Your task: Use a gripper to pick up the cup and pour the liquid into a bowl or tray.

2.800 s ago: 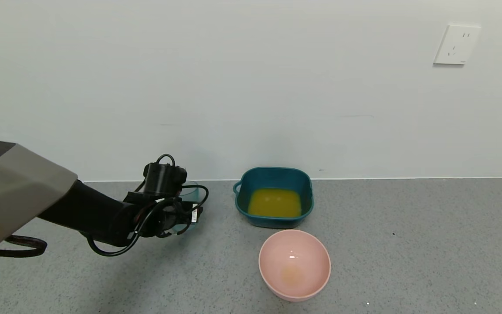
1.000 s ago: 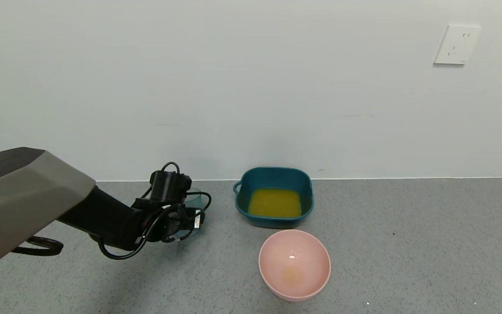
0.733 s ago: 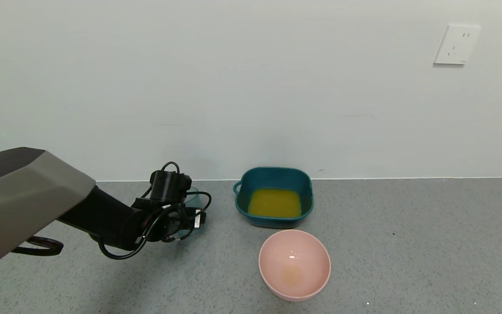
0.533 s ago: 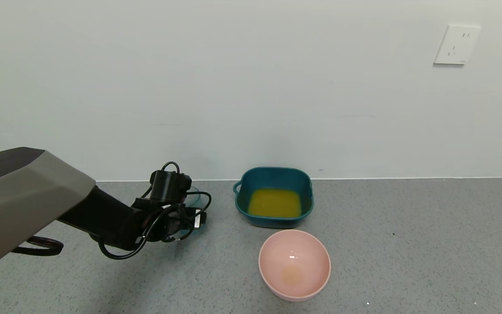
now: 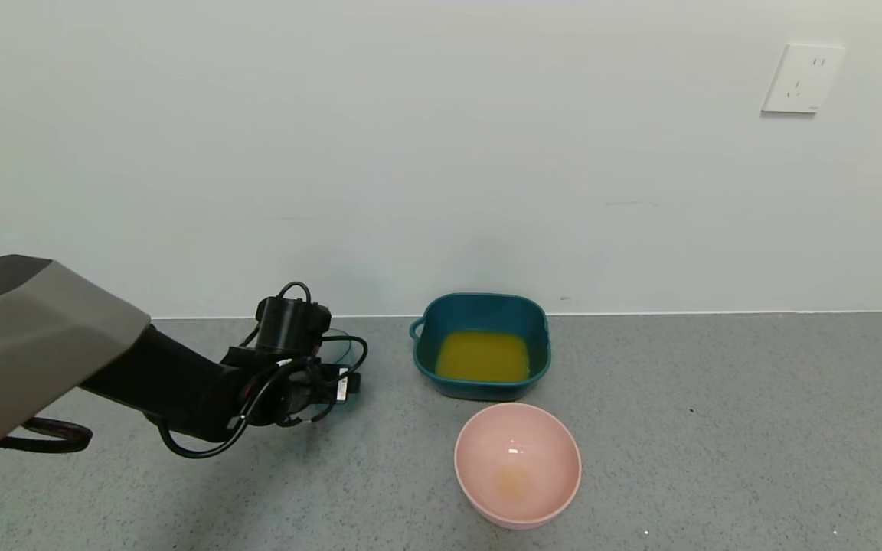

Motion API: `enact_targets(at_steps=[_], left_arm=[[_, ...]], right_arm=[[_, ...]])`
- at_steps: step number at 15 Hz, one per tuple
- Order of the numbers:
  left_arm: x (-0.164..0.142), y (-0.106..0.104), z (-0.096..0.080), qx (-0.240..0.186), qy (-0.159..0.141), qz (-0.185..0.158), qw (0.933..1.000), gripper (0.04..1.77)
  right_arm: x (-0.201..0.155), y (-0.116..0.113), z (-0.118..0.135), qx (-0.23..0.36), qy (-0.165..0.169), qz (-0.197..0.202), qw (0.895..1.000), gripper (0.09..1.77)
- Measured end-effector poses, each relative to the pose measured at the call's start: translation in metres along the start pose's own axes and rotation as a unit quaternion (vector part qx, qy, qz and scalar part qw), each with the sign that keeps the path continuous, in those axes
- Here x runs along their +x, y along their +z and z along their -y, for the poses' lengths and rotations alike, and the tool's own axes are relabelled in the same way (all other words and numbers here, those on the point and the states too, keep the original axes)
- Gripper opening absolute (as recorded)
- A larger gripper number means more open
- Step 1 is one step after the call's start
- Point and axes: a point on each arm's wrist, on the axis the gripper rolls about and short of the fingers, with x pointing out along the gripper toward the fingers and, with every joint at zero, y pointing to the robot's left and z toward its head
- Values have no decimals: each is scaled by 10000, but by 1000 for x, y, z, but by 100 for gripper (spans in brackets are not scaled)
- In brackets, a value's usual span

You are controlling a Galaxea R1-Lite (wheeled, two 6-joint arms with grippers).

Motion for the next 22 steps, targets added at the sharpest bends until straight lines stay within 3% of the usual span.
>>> enact_targets(at_steps=[16,20,22], left_arm=[[-103,-19,-24,-26,-186,336,9993,171],[-134,-27,-29,-51,-480,559,9973,171],[-146,-29,-30,-238,-1064,596,9923,171]], right_arm=[[0,0,0,3,0,0,10000,171],[0,0,0,2,0,2,10000,171],[0,0,0,3,0,0,10000,171]])
